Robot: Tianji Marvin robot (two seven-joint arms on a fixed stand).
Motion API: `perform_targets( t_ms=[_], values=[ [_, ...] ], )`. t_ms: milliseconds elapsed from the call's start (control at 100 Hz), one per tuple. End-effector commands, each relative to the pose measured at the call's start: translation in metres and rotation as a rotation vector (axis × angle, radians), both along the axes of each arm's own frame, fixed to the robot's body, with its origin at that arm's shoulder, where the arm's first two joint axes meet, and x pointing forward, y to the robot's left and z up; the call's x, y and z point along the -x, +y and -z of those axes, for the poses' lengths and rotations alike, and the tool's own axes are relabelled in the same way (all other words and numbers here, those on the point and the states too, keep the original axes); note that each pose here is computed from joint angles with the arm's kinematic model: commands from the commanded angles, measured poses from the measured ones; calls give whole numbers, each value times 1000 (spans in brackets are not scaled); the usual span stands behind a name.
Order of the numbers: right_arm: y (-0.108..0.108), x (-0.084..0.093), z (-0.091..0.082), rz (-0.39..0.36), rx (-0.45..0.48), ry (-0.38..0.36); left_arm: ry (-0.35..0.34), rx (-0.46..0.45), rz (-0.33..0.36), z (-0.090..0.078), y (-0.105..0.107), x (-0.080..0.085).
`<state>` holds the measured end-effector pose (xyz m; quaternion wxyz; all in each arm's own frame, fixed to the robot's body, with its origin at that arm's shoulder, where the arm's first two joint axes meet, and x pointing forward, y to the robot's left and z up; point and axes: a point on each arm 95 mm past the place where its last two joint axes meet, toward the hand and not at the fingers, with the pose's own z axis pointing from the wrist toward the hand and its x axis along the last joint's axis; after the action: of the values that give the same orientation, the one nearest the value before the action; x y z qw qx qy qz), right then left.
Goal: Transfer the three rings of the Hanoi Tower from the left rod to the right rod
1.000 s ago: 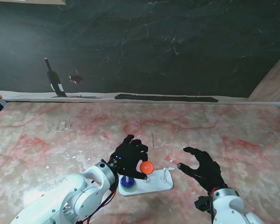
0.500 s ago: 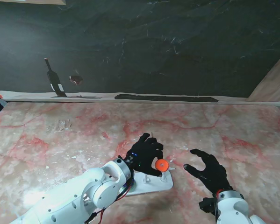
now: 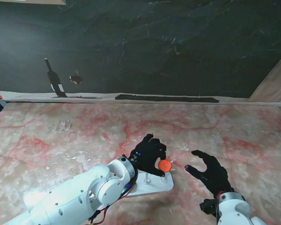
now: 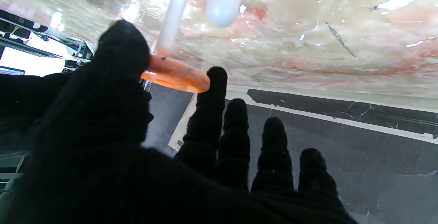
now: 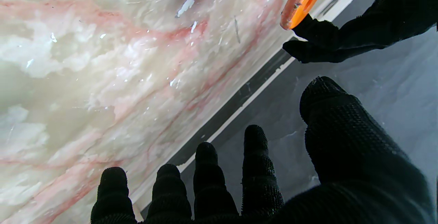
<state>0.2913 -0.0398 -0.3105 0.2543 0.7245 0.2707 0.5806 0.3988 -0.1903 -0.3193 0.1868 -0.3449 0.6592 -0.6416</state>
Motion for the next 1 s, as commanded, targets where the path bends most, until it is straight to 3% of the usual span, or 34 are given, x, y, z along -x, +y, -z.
perform_targets(
  t_ms=[0, 990],
  values=[
    [1, 3, 1, 3, -7, 3, 1, 4, 5, -1, -2, -1],
    [0, 3, 2, 1, -13, 3, 32, -20, 28, 10, -6, 0]
  ],
)
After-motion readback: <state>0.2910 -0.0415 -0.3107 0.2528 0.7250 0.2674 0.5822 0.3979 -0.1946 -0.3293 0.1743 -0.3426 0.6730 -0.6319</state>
